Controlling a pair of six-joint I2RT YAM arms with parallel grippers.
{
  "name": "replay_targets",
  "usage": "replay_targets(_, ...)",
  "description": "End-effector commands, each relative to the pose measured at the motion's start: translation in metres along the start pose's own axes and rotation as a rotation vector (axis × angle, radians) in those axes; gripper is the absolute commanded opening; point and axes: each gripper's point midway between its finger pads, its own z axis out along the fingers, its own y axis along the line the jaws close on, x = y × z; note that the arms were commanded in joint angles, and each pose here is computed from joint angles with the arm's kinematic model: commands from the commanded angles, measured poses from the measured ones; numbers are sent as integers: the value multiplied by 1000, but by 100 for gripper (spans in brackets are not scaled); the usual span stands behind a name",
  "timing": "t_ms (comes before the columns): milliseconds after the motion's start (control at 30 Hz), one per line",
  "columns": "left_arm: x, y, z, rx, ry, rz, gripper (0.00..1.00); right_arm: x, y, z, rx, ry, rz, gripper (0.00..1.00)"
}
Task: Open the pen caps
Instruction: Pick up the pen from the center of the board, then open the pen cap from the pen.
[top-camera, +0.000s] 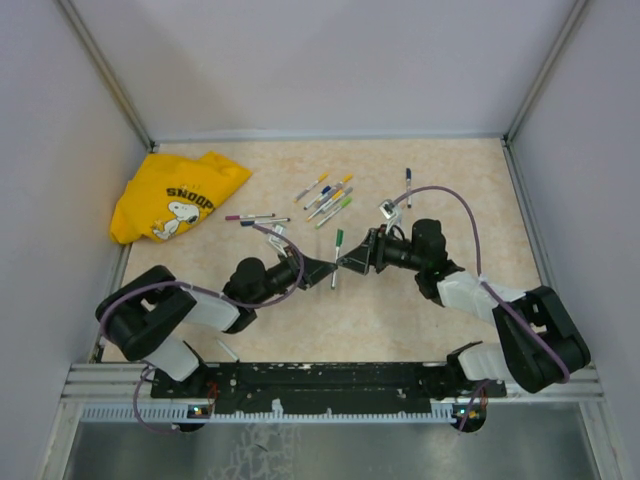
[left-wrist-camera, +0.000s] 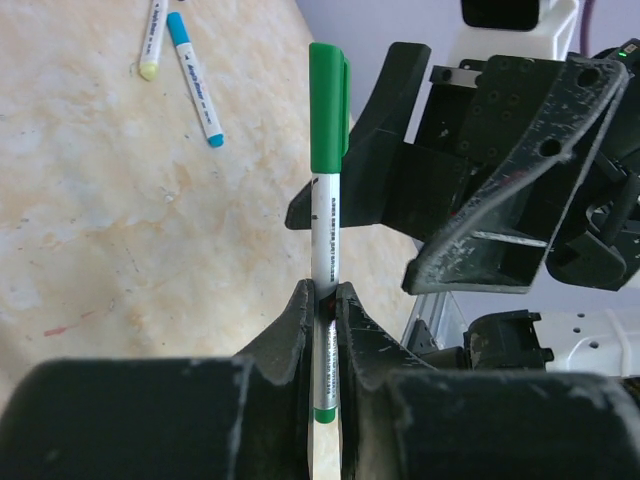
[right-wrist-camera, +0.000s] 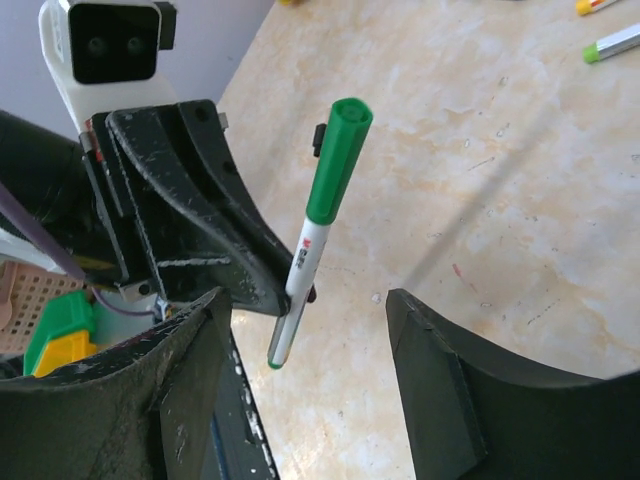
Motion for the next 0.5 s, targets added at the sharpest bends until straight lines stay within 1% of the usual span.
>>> replay_targets(0, -5, -16, 3, 62, -35, 3, 0, -20, 4, 6, 6, -61, 19, 62)
replay_targets(133, -1, -18, 4, 73, -29, 2, 0, -21, 8, 6, -6, -67, 54, 58)
replay_targets(233, 0, -19, 5, 78, -25, -1, 0, -19, 8, 6, -13, -65, 70, 51)
replay_targets(367, 1, -21, 6, 86, -22, -1, 0, -16, 6, 7, -10, -56, 86, 39)
replay_targets(467, 2, -22, 8, 89, -17, -1, 0, -14, 7, 8, -17, -46, 91, 34)
